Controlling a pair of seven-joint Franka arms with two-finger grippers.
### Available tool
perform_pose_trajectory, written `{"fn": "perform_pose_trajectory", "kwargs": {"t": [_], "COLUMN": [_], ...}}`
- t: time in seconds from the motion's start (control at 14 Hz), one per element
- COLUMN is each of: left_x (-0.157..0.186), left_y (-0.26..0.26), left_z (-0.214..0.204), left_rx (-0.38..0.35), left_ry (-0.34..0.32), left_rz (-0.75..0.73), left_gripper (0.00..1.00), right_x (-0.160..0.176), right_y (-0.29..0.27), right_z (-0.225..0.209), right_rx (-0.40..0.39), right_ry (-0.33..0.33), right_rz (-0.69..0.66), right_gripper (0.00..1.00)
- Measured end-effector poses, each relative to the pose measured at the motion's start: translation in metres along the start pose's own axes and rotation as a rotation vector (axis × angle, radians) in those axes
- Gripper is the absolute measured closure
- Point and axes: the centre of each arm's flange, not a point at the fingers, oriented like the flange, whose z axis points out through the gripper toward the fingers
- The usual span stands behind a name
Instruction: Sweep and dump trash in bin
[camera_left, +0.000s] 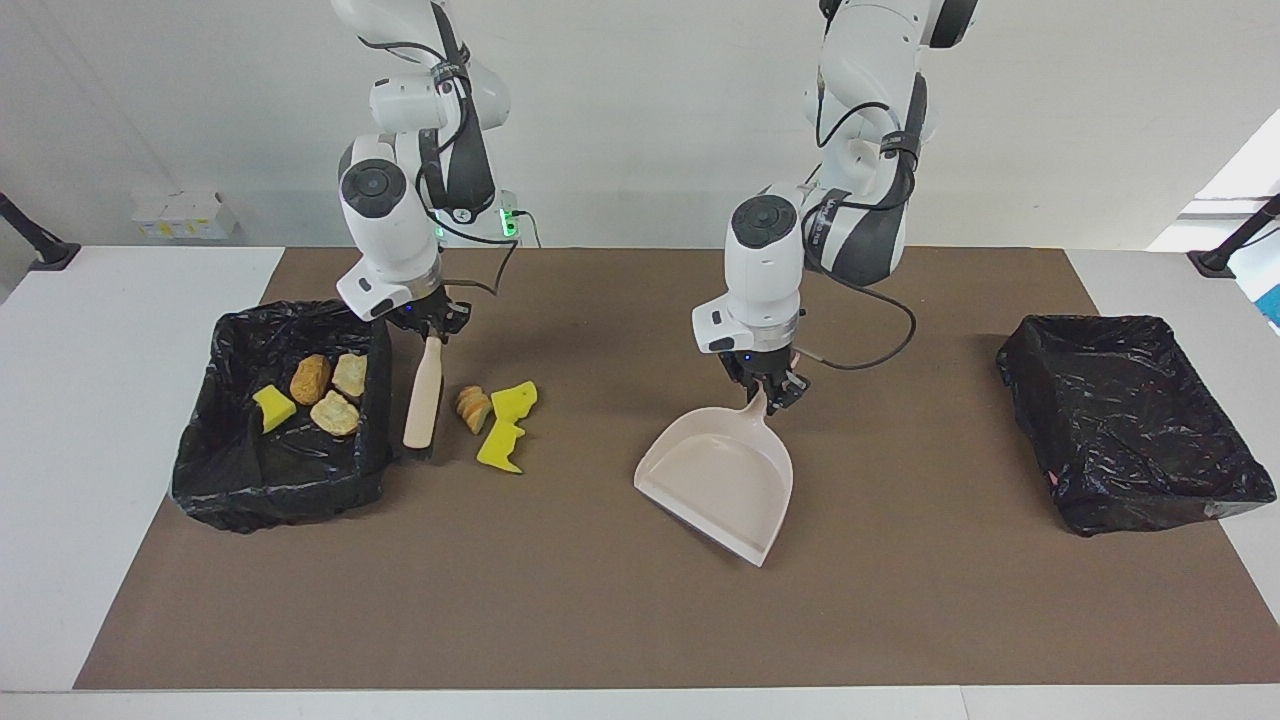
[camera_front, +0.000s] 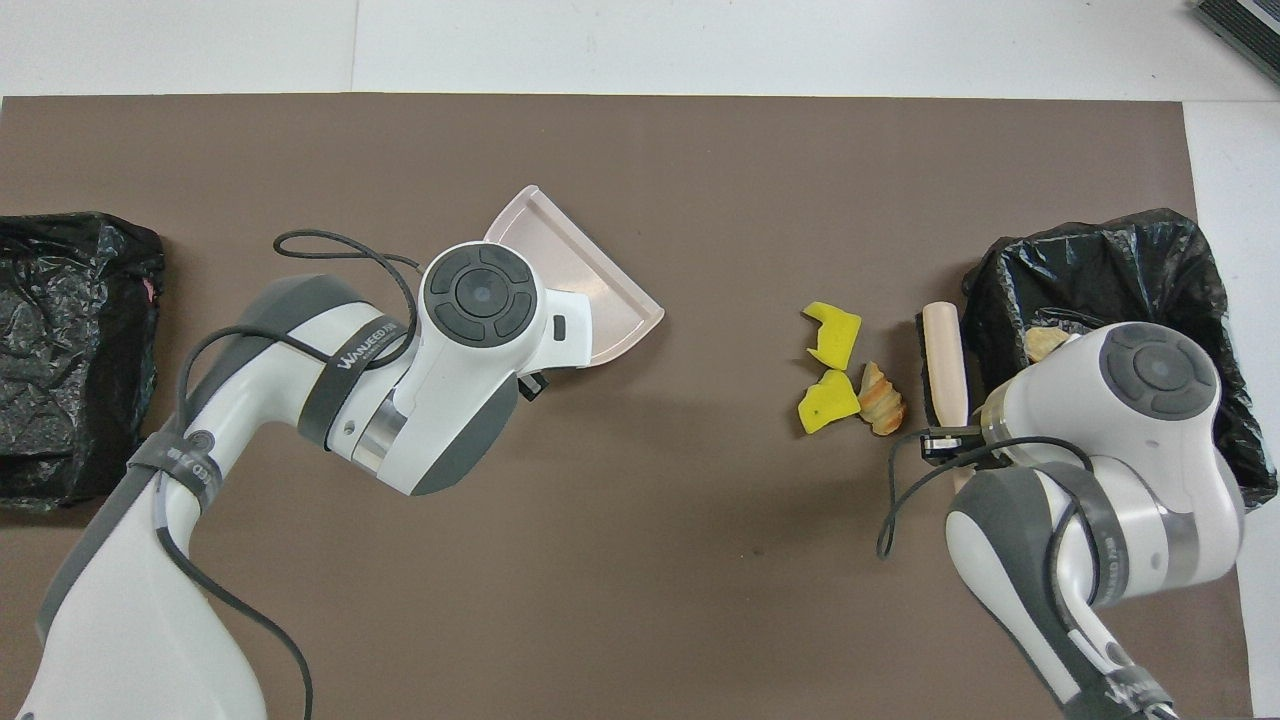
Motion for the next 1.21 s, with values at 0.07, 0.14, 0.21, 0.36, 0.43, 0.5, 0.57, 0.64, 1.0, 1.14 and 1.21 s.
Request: {"fn": "perform_pose_trajectory", "kwargs": {"t": [0.07, 0.14, 0.21, 0.36, 0.43, 0.5, 0.57, 0.64, 1.0, 1.14, 1.21], "left_x": [-0.003, -0.006, -0.009, -0.015, -0.018, -0.020, -0.021, -0.022, -0.032, -0.035, -0.036], "left_y": [0.000, 0.002, 0.003, -0.002, -0.007, -0.010, -0.007, 0.001, 0.029, 0.030, 0.030], "left_z": [-0.001, 0.000, 0.003, 0.009, 0.013, 0.018, 0.021, 0.023, 0.021, 0.022, 0.023], "left_rx": [-0.004, -0.010, -0.017, -0.030, -0.036, -0.034, -0.029, -0.026, -0.027, -0.029, -0.030], "left_ry": [-0.014, -0.028, -0.042, -0.048, -0.045, -0.034, -0.023, -0.014, -0.014, -0.017, -0.019], "left_rz": [0.087, 0.170, 0.251, 0.408, 0.474, 0.519, 0.545, 0.567, 0.613, 0.616, 0.616], "left_gripper": [0.68, 0.68, 0.68, 0.68, 0.68, 0.68, 0.68, 0.68, 0.68, 0.68, 0.68], "right_x": [-0.001, -0.001, -0.001, 0.001, 0.002, 0.003, 0.004, 0.004, 0.002, 0.003, 0.003], "right_y": [-0.005, -0.009, -0.012, -0.016, -0.017, -0.018, -0.019, -0.023, -0.061, -0.077, -0.088], "right_z": [0.002, 0.003, 0.006, 0.018, 0.024, 0.030, 0.033, 0.034, 0.040, 0.048, 0.050], "right_rx": [0.001, 0.007, 0.016, 0.040, 0.045, 0.048, 0.049, 0.056, 0.081, 0.081, 0.084], "right_ry": [-0.001, -0.001, 0.001, 0.016, 0.024, 0.030, 0.032, 0.031, 0.043, 0.047, 0.047], "right_rz": [-0.011, -0.029, -0.042, -0.052, -0.053, -0.053, -0.054, -0.055, -0.099, -0.113, -0.110], "right_gripper": [0.74, 0.74, 0.74, 0.74, 0.74, 0.74, 0.74, 0.74, 0.74, 0.74, 0.74]}}
